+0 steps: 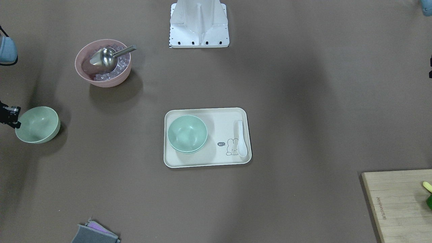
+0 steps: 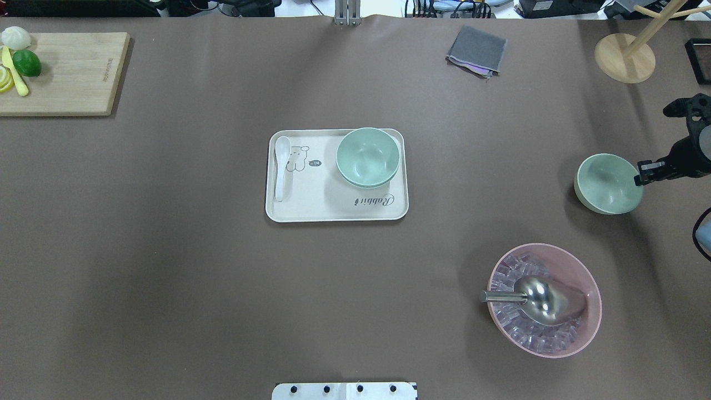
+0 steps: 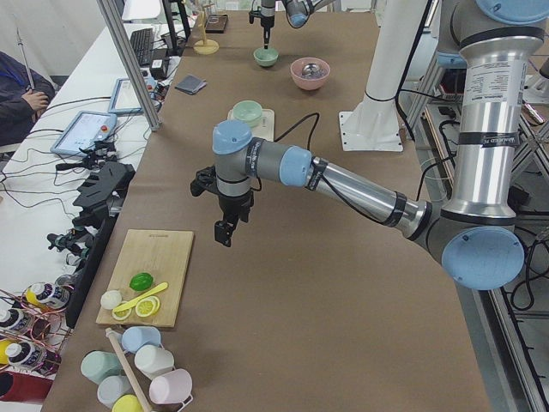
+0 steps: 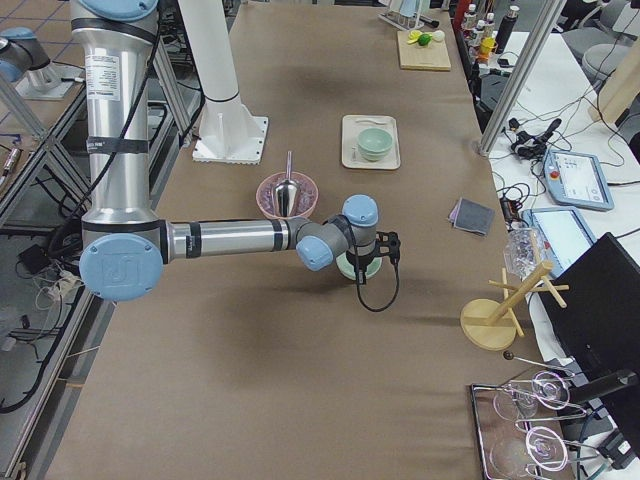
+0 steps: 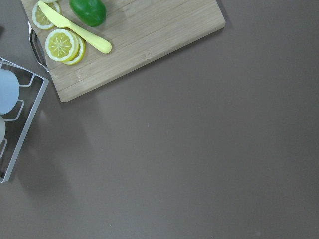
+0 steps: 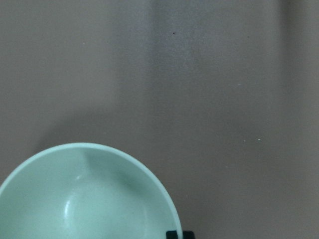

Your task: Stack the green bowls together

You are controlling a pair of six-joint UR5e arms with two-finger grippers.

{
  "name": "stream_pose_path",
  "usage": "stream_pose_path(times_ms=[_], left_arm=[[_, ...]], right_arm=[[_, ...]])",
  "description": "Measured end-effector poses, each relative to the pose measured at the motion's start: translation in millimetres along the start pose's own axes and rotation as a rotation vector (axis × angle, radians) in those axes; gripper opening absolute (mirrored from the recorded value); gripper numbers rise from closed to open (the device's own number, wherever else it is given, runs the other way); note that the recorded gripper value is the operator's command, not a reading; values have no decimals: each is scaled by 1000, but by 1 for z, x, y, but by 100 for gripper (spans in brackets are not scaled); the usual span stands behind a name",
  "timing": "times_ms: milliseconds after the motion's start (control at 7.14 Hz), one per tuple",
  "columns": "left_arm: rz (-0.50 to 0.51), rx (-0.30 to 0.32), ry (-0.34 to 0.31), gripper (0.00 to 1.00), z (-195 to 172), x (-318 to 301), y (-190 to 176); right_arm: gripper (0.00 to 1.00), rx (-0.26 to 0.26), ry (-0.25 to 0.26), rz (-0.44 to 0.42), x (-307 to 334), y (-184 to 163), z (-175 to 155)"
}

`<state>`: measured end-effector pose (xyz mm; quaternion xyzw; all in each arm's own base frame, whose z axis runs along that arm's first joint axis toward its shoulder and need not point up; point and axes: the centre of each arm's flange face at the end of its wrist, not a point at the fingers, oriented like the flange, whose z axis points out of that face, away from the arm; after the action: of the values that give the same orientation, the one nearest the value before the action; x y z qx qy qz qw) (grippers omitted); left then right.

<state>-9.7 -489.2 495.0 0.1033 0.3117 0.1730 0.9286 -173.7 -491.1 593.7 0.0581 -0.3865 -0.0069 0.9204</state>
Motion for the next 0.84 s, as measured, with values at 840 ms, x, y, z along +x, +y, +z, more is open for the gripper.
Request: stream_pose_path(times_ms=[840], left_arm=[[-129,-70,6,98,29,-64,30]], right_arm=[[0,-70,-16,81,-176,-59,-119]])
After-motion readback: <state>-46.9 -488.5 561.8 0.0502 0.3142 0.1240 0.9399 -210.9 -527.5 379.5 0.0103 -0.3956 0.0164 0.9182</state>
